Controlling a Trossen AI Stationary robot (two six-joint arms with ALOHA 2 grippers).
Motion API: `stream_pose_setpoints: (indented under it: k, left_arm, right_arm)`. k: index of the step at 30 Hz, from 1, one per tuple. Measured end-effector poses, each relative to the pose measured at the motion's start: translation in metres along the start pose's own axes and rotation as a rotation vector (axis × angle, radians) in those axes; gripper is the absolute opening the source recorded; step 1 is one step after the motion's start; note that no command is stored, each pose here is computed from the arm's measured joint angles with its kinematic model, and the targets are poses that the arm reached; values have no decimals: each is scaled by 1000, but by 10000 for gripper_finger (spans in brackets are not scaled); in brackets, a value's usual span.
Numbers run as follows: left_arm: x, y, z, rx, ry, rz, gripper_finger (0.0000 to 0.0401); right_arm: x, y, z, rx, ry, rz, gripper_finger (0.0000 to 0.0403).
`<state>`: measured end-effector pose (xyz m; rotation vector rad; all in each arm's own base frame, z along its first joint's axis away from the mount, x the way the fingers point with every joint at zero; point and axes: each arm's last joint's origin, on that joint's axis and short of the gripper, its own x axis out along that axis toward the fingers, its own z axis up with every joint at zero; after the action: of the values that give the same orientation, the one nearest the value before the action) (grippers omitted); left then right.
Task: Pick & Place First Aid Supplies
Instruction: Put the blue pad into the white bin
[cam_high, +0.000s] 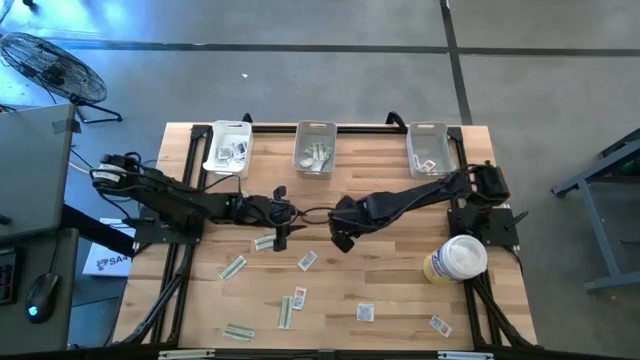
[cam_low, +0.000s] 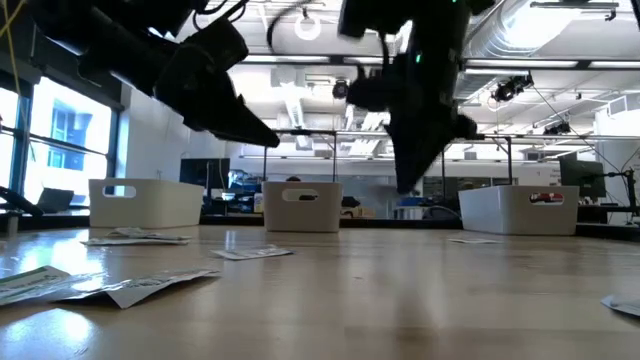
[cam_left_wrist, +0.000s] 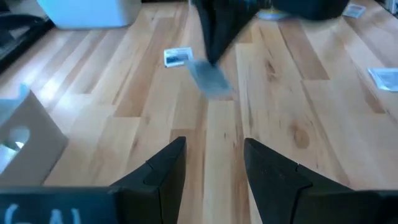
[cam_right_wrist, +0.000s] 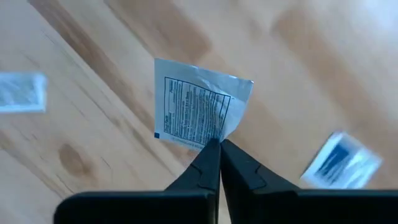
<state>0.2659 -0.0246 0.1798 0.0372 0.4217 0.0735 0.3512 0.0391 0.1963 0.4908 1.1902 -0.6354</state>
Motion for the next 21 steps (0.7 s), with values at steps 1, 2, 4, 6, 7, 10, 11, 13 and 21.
stream_pose_setpoints:
  k: [1, 2, 4, 6, 7, 10, 11, 13, 21]
  left_arm:
    - [1, -1, -1, -5, 2, -12, 159]
    - [2, -1, -1, -12, 0, -16, 159]
    - [4, -1, 0, -46, -21, -15, 159]
    - [4, -1, 2, -77, -49, -13, 159]
    - [4, -1, 4, -84, -70, -15, 159]
    - [3, -1, 8, -112, -111, -17, 159]
    - [3, -1, 10, -131, -125, -17, 159]
    - [3, 0, 12, -161, -151, -17, 159]
    - [2, 1, 20, -208, -230, -30, 159]
  right_arm:
    - [-7, 1, 0, -23, -53, -7, 4]
    - [-13, 2, 0, -51, -106, -17, 4]
    - [-20, 6, 0, -102, -207, -41, 2]
    - [-23, 13, -1, -144, -293, -51, 1]
    - [-25, 16, 0, -164, -333, -49, 2]
    - [-30, 27, 0, -213, -434, -30, 3]
    - [-31, 30, 1, -215, -468, -18, 3]
    - [-36, 37, 1, -220, -540, -2, 2]
    - [-44, 50, -1, -267, -651, 20, 1]
